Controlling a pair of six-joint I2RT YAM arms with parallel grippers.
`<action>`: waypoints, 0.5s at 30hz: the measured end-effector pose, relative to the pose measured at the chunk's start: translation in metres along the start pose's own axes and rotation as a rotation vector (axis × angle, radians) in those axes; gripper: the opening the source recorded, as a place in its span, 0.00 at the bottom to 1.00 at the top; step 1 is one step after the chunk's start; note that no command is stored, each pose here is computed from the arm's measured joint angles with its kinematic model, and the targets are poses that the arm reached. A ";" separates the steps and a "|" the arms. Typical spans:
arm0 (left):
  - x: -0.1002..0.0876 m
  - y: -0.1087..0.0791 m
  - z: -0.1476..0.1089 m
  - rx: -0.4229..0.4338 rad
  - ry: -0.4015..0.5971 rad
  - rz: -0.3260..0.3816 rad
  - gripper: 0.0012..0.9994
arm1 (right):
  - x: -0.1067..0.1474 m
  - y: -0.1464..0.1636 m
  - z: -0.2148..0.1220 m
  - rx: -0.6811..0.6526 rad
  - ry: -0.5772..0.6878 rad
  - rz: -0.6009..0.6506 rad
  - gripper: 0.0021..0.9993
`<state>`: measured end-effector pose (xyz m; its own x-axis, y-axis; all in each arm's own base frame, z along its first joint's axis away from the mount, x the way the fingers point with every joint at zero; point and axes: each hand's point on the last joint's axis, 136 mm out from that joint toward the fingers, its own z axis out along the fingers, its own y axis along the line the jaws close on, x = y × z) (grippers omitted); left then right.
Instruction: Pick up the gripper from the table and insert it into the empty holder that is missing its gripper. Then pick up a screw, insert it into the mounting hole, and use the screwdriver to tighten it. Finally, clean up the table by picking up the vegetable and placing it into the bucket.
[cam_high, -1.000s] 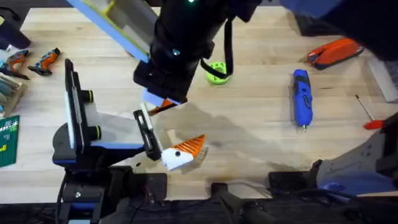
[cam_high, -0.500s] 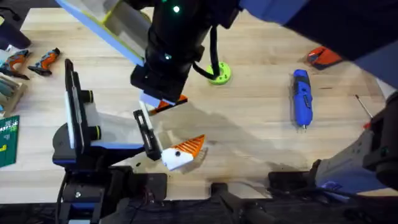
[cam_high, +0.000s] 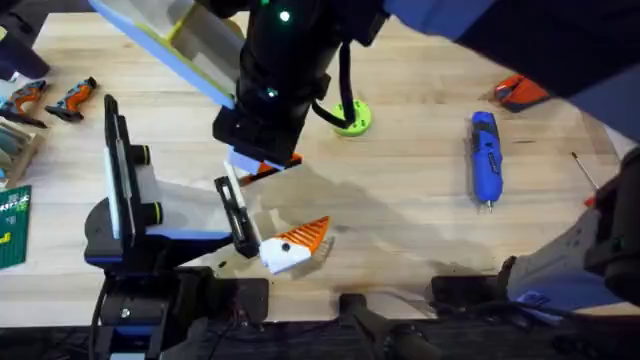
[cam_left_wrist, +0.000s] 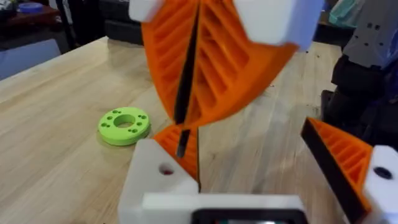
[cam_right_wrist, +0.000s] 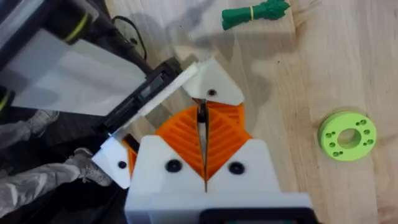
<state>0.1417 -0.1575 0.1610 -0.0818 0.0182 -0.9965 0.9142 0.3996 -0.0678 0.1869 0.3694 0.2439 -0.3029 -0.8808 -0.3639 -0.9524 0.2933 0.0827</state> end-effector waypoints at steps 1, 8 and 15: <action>0.000 0.000 0.000 0.000 0.000 0.000 0.99 | 0.000 0.000 0.000 0.000 0.000 0.000 0.00; 0.000 0.000 0.000 0.000 0.000 0.000 0.99 | 0.003 -0.009 -0.001 0.009 0.007 0.017 0.00; 0.000 0.000 0.000 0.000 0.000 0.000 0.99 | 0.014 -0.016 -0.004 0.049 0.056 0.025 0.00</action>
<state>0.1417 -0.1575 0.1610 -0.0816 0.0182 -0.9965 0.9142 0.3996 -0.0676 0.1977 0.3515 0.2410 -0.3297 -0.8920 -0.3093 -0.9420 0.3324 0.0455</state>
